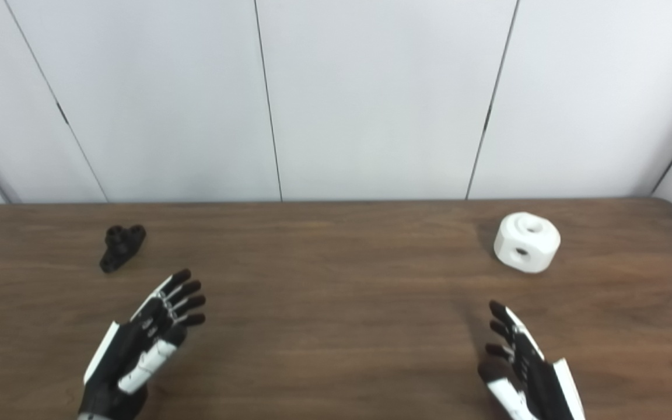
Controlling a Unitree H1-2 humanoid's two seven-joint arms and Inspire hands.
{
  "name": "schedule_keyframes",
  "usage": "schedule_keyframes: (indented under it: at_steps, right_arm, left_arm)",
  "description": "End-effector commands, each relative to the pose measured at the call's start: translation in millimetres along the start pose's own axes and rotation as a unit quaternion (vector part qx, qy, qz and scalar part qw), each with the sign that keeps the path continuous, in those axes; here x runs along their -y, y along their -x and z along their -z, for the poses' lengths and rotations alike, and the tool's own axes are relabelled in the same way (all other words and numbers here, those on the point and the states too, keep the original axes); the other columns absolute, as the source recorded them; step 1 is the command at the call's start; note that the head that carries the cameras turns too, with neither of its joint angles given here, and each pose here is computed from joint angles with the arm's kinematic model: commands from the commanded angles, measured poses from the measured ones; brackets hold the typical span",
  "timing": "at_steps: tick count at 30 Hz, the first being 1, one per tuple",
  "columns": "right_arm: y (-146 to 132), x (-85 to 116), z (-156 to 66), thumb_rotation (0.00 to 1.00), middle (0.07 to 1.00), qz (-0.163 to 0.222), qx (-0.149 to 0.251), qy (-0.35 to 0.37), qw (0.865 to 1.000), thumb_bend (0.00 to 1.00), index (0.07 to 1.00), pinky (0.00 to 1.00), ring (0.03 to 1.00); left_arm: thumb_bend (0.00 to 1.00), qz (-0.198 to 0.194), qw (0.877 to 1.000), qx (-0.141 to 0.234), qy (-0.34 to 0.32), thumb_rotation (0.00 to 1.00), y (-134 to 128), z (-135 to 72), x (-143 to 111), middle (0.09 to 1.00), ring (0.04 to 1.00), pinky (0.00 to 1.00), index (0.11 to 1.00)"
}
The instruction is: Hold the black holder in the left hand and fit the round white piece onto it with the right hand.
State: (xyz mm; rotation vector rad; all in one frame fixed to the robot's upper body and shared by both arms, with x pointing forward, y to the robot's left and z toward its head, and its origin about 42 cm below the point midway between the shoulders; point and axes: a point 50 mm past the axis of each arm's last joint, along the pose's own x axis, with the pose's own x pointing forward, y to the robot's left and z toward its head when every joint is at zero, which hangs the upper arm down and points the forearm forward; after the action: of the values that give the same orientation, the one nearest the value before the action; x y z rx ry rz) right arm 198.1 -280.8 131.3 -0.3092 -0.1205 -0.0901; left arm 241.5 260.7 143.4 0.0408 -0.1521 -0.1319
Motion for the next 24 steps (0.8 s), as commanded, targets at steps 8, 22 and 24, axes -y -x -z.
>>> schedule_keyframes:
  at_steps: [8, 22, 24]
  right_arm:
    - [-2, 5, -3, 0.85, 0.968, 0.003, 0.03, -0.029, 0.999, 0.83, 0.944, 0.87, 0.958]
    - [-11, 7, 4, 0.88, 0.988, 0.003, 0.059, -0.025, 0.998, 0.75, 0.964, 0.88, 0.982]
    - [-12, 8, 6, 0.91, 0.967, 0.014, 0.062, -0.001, 0.998, 0.77, 0.953, 0.84, 0.954]
  left_arm:
    - [0.79, -0.078, 0.973, 0.184, -0.119, 0.37, -17, -73, 11, 0.753, 0.657, 0.48, 0.771]
    - [0.92, -0.221, 0.867, 0.196, -0.4, 0.58, -27, -127, -22, 0.808, 0.699, 0.49, 0.818]
    - [0.93, -0.234, 0.859, 0.17, -0.423, 0.56, -27, -127, -26, 0.834, 0.718, 0.5, 0.831]
